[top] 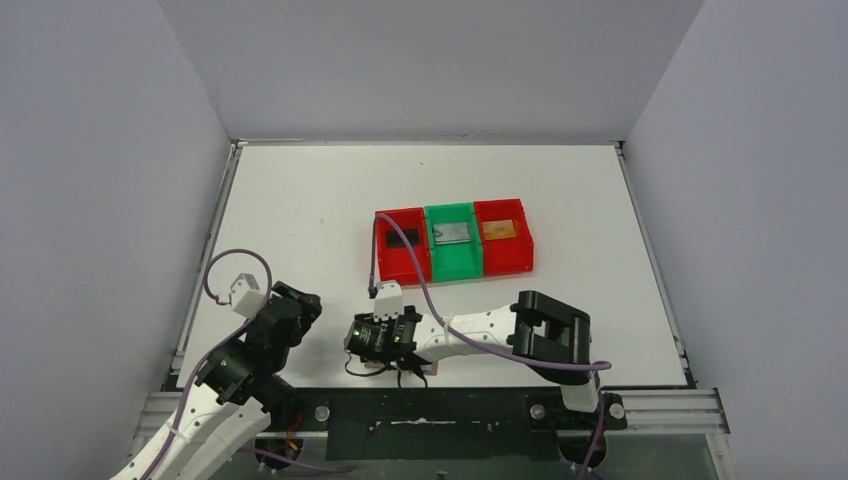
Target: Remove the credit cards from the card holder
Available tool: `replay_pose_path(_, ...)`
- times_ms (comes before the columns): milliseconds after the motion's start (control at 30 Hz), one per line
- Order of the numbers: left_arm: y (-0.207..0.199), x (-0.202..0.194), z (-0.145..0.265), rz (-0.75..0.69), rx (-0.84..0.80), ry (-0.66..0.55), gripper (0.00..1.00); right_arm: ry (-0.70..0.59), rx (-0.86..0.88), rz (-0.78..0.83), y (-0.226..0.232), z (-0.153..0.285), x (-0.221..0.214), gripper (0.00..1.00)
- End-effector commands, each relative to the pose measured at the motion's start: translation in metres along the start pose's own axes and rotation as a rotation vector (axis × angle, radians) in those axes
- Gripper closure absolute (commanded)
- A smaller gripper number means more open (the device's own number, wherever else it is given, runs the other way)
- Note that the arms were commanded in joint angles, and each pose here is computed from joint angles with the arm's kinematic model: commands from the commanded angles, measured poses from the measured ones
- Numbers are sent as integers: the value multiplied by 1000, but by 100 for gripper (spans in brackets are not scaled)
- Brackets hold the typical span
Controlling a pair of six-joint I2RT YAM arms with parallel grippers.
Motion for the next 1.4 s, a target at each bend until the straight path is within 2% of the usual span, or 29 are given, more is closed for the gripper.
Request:
replay_pose_path(0, -15, 6, 5, 35, -44, -11, 41, -7, -19, -24, 0, 1, 7, 34)
replay_pose_path(267, -15, 5, 5, 35, -46, -4, 41, -51, 80, -39, 4, 8, 18, 51)
replay_pose_path(433, -16, 0, 4, 27, -53, 15, 41, -88, 235, -101, 10, 16, 28, 52)
replay_pose_path(500, -16, -2, 3, 28, -55, 25, 41, -104, 274, -140, 7, 20, 32, 55)
replay_pose_path(600, -15, -7, 2, 25, -56, 47, 42, -127, 287, -161, 0, 23, 33, 59)
replay_pose_path(867, -24, -20, 0, -8, -98, 109, 43, -184, 320, -205, -11, 35, 39, 60)
replay_pose_path(1067, -50, -50, 1, -94, -221, 257, 45, -230, 347, -238, -21, 44, 39, 64)
replay_pose_path(1367, -76, -107, 16, -204, -396, 573, 49, -252, 422, -288, -34, 45, 35, 64)
Point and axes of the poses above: each gripper's point midway between its finger pads, its own z axis back along the fingers, its own y axis along the line the jaws close on, x = y × z, the point moved 1 cm from there along z, back along the fingers, and after that the axes turned 14 degrees about z, right-handed, at the moved point
